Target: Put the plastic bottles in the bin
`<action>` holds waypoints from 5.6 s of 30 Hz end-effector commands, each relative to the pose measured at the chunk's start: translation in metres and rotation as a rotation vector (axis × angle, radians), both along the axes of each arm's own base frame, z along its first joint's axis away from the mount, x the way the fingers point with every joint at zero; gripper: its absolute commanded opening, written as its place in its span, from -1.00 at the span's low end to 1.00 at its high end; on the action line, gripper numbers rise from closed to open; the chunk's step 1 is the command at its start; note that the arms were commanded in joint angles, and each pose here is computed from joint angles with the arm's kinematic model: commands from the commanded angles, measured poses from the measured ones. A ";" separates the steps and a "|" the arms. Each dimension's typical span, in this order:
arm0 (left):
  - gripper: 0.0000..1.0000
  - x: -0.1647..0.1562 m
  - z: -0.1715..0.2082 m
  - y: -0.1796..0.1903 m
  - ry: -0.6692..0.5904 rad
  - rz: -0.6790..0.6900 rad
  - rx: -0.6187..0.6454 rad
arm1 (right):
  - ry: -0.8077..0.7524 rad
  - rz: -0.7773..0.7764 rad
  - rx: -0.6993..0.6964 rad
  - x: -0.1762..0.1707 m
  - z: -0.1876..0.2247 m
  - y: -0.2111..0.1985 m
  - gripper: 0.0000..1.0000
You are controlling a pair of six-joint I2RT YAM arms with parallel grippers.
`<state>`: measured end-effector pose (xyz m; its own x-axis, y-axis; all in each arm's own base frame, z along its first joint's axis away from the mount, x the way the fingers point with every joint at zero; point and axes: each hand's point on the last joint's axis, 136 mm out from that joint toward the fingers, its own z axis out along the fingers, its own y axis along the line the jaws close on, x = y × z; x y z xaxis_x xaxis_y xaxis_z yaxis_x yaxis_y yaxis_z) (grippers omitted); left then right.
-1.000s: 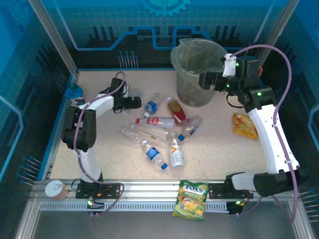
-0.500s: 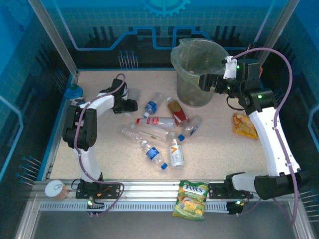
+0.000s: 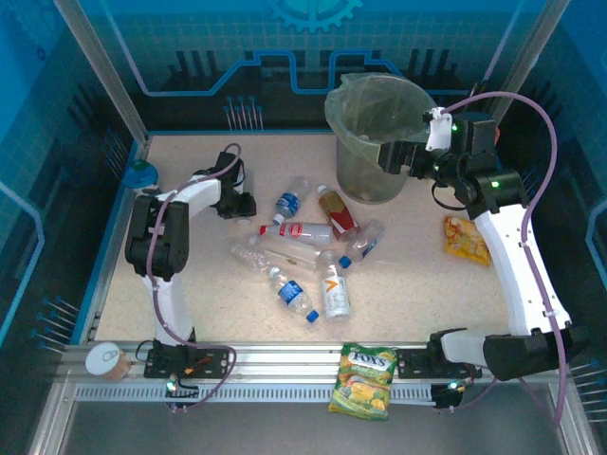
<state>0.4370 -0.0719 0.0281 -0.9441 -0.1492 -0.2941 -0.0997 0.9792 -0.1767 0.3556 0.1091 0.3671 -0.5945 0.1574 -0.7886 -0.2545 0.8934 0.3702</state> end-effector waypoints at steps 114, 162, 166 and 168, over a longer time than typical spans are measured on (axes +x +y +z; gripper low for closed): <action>0.72 -0.202 0.043 -0.065 -0.046 0.438 -0.500 | 0.141 -0.134 -0.001 0.239 -0.088 -0.017 -0.02; -0.21 -0.179 -0.003 -0.049 -0.047 0.650 -0.416 | -0.026 -0.013 0.106 0.039 0.045 -0.021 1.00; -0.25 -0.180 0.003 -0.044 -0.066 0.650 -0.398 | -0.015 0.002 0.117 0.029 0.041 -0.019 0.99; -0.29 -0.179 0.007 -0.043 -0.073 0.647 -0.389 | -0.008 0.015 0.129 0.025 0.040 -0.016 0.98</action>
